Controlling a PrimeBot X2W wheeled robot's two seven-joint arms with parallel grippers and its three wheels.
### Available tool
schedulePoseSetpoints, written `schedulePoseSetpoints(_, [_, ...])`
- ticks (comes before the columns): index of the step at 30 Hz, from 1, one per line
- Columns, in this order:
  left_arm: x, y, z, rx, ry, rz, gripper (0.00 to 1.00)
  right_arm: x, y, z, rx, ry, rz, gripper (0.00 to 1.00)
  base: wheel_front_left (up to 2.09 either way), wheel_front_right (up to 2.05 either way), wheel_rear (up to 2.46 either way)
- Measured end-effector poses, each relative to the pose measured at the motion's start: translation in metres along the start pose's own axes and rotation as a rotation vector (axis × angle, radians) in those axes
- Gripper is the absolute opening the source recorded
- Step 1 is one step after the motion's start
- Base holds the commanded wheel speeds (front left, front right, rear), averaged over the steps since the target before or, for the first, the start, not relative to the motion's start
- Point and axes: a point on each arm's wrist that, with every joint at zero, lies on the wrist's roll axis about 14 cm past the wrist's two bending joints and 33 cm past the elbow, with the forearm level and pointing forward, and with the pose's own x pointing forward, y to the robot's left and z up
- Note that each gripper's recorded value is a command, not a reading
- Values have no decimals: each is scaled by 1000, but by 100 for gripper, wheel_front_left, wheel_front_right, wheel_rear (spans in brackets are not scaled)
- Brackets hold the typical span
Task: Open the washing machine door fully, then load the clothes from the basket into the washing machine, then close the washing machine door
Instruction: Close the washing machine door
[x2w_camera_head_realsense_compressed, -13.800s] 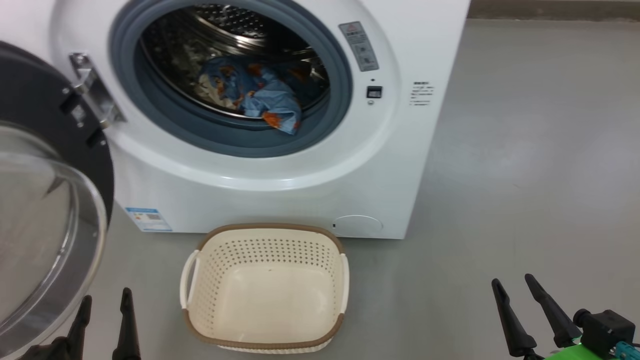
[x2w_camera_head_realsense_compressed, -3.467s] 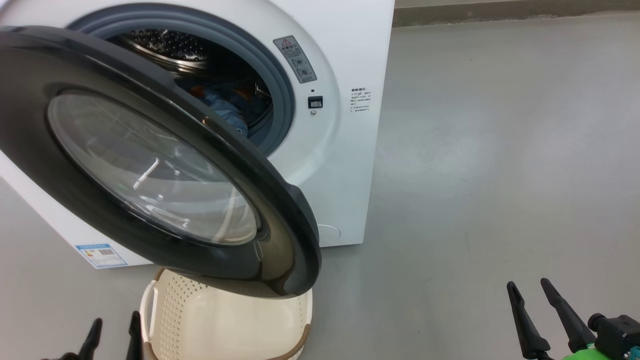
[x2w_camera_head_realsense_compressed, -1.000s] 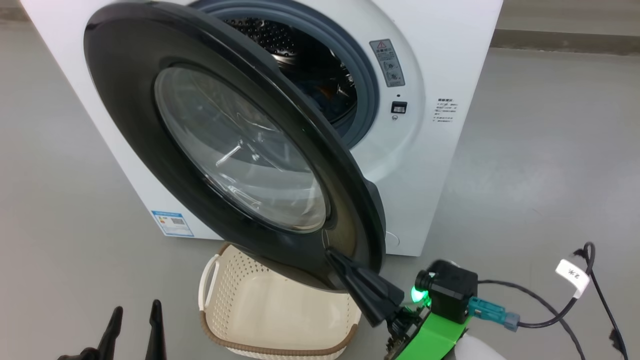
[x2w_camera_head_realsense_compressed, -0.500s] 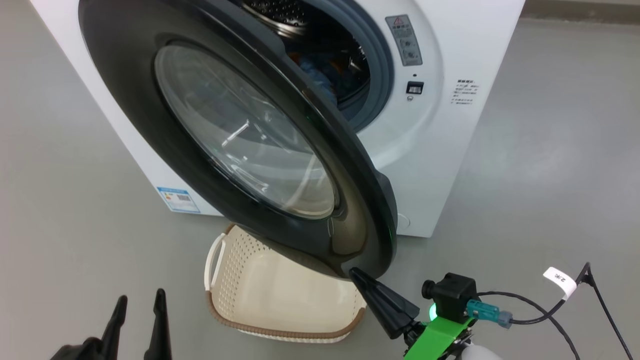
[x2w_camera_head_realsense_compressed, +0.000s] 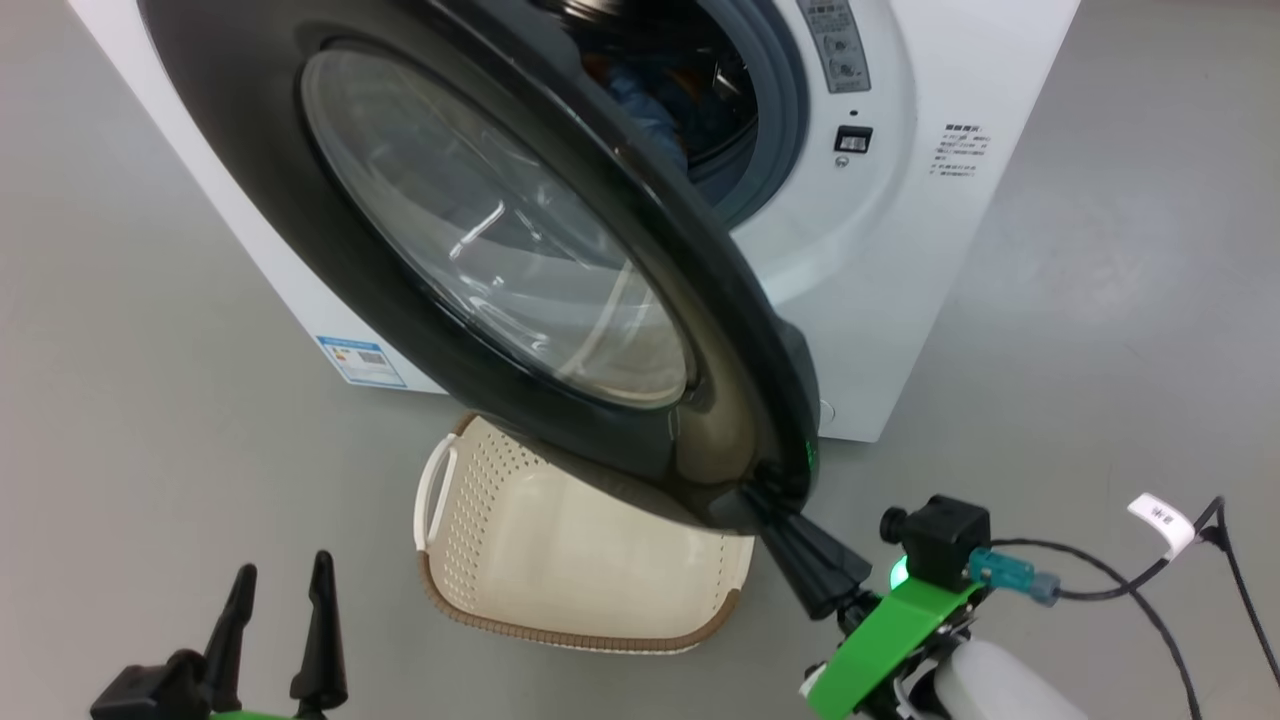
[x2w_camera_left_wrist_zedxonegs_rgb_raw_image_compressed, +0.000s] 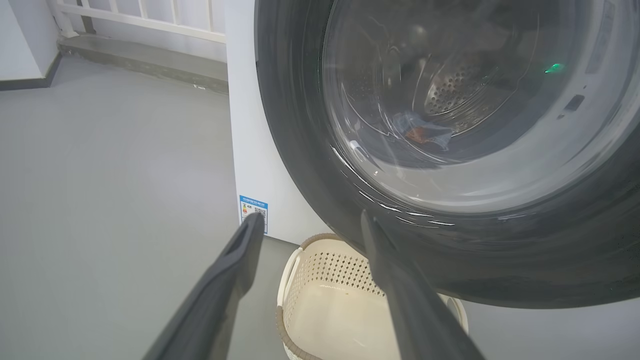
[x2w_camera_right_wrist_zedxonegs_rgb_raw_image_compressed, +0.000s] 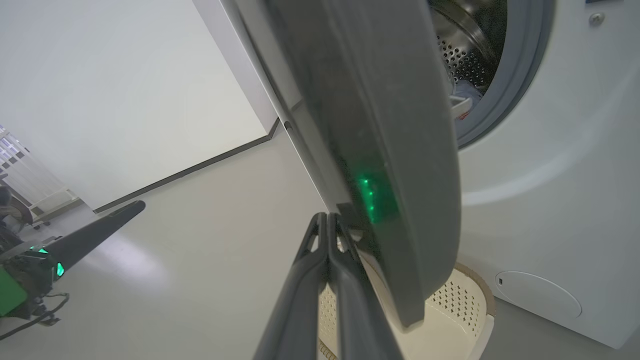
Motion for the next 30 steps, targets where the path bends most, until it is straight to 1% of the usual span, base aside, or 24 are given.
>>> schedulePoseSetpoints(9, [12,-3,0,0,1,-4,100,13,-26,11,-6,-29,-46,0,0,0,0])
schedulePoseSetpoints(19, [28,-8,-5,-4,9,-11,100,38,-70,33,-24,-88,-115,0,0,0,0])
schedulePoseSetpoints(30, [32,-4,-5,-14,12,7,100,62,-104,56,-53,-144,-159,0,0,0,0])
